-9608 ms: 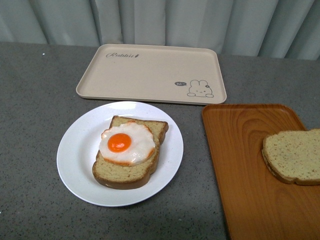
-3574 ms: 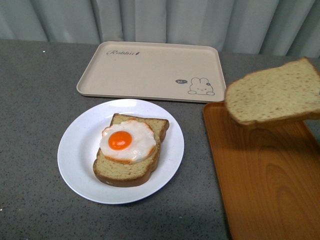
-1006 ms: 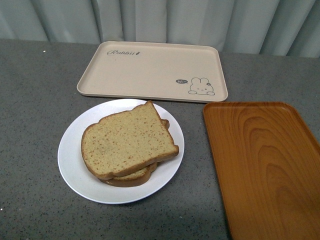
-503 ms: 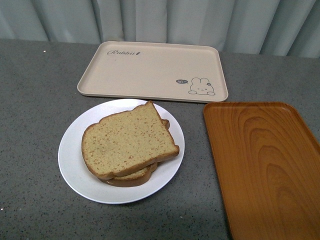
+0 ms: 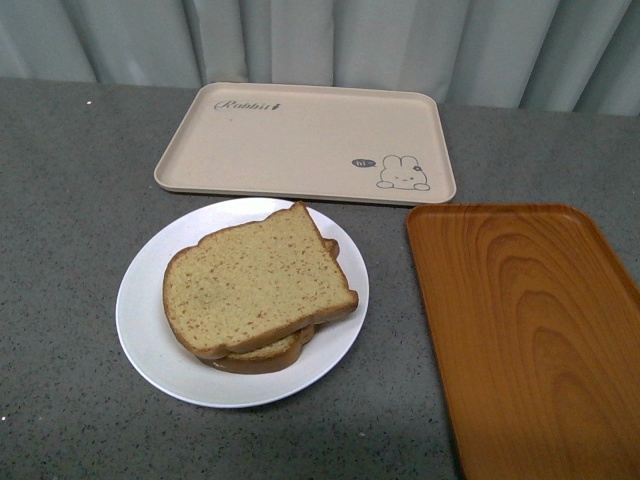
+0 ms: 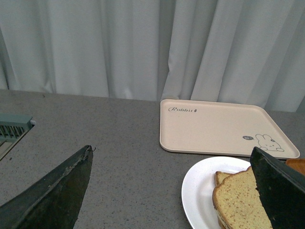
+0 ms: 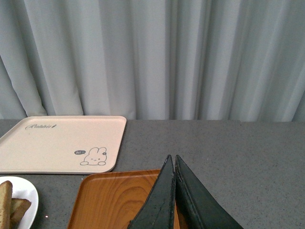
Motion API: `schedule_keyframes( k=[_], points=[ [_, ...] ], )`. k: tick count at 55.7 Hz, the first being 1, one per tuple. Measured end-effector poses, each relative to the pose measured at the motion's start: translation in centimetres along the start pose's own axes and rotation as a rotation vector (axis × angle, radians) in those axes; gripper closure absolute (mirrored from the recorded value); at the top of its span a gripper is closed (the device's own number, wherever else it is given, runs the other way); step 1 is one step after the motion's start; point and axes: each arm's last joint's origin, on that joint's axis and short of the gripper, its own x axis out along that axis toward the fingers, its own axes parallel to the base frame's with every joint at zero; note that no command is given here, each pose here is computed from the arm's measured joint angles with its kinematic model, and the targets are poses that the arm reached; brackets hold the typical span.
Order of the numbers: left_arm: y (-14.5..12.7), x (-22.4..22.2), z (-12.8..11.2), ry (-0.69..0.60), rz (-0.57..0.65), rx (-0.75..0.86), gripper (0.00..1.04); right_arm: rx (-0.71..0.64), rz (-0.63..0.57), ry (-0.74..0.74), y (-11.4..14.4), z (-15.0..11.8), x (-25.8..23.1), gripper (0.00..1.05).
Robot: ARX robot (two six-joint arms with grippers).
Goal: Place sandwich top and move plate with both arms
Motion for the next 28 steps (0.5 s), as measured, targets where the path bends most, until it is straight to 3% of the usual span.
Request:
schedule_keyframes(
  k=[28],
  points=[
    [0.0,0.0,0.0,0.0,0.0,0.0,0.06,-0.001,0.0,0.004,0.0,-0.3,-1.5,1.04]
  ],
)
